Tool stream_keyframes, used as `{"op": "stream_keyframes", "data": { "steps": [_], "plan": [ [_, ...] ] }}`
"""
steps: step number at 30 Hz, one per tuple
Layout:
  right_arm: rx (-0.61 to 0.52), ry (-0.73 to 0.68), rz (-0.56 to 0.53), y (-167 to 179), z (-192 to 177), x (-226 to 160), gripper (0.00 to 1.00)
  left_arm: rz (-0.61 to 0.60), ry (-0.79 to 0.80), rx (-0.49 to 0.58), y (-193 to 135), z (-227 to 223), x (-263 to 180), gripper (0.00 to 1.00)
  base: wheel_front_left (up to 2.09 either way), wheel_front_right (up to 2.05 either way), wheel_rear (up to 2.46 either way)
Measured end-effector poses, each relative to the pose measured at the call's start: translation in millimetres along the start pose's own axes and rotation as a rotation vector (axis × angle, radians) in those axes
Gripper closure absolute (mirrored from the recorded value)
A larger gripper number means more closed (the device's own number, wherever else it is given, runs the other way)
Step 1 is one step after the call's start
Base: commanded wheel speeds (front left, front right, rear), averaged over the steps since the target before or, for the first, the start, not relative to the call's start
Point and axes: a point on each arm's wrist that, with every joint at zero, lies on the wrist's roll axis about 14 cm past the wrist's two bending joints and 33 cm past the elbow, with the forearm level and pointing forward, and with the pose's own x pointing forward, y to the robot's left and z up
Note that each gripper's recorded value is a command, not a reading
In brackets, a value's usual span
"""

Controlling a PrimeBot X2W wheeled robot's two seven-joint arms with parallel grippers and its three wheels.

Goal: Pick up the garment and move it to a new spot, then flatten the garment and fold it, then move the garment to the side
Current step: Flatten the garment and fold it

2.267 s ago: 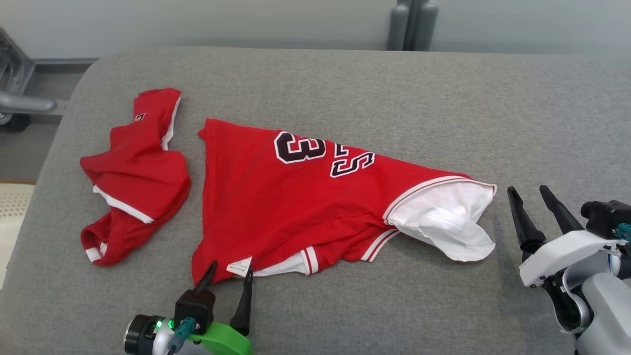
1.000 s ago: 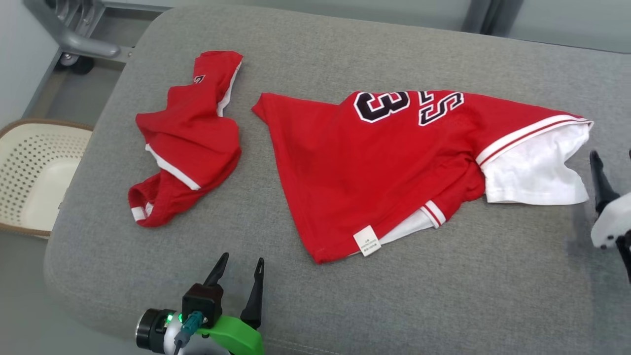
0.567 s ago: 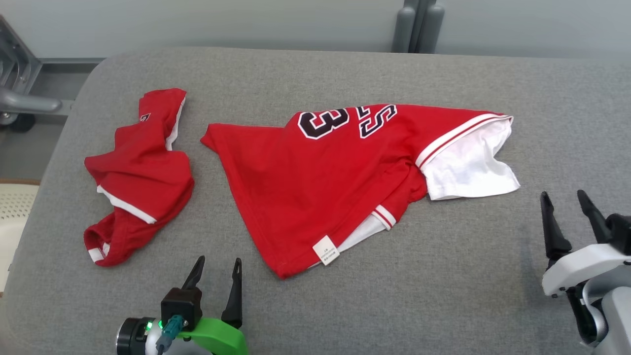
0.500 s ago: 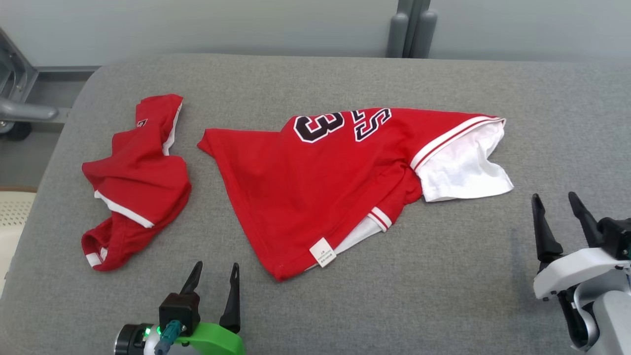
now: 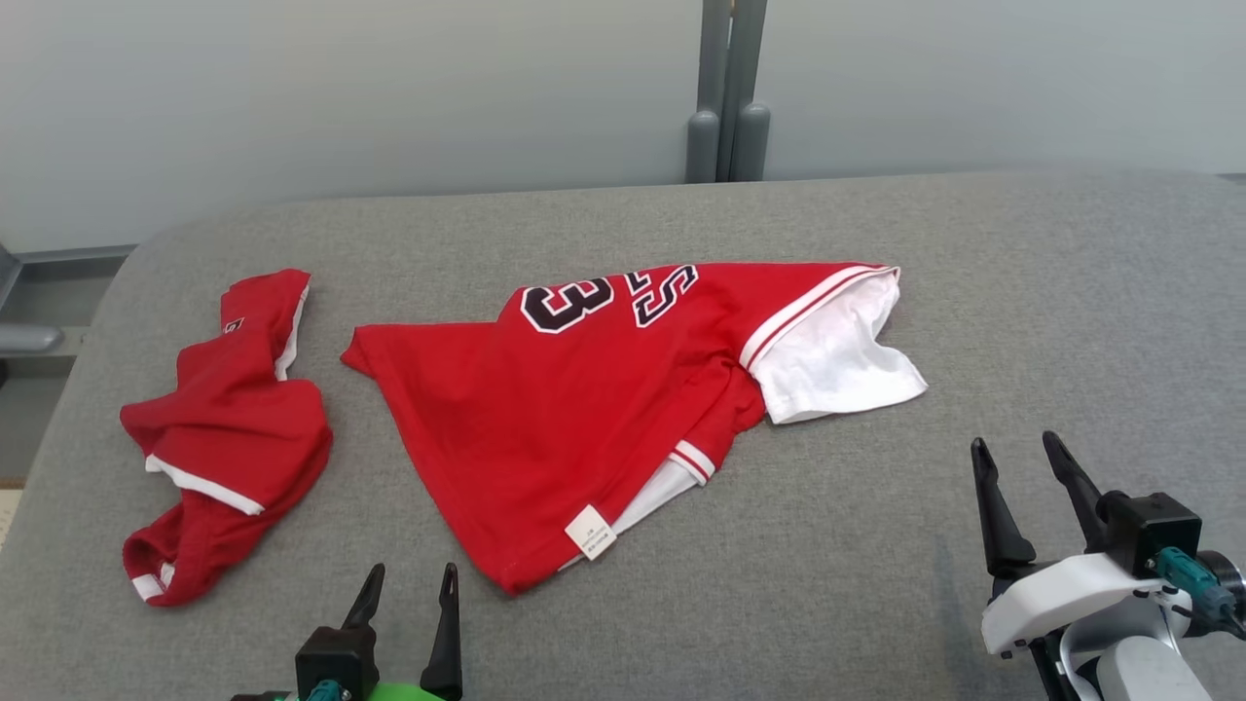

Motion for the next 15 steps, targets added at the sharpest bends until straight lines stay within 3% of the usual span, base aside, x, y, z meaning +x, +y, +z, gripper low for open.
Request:
{"op": "stream_keyframes", "data": {
  "steps": [15],
  "plan": [
    [0.018, -0.009, -0.038, -4, 1, -20, 0.00, -0.035, -0.051, 0.028, -9, 14, -5, 0.00, 0.00, 0.00, 0.00]
  ]
}}
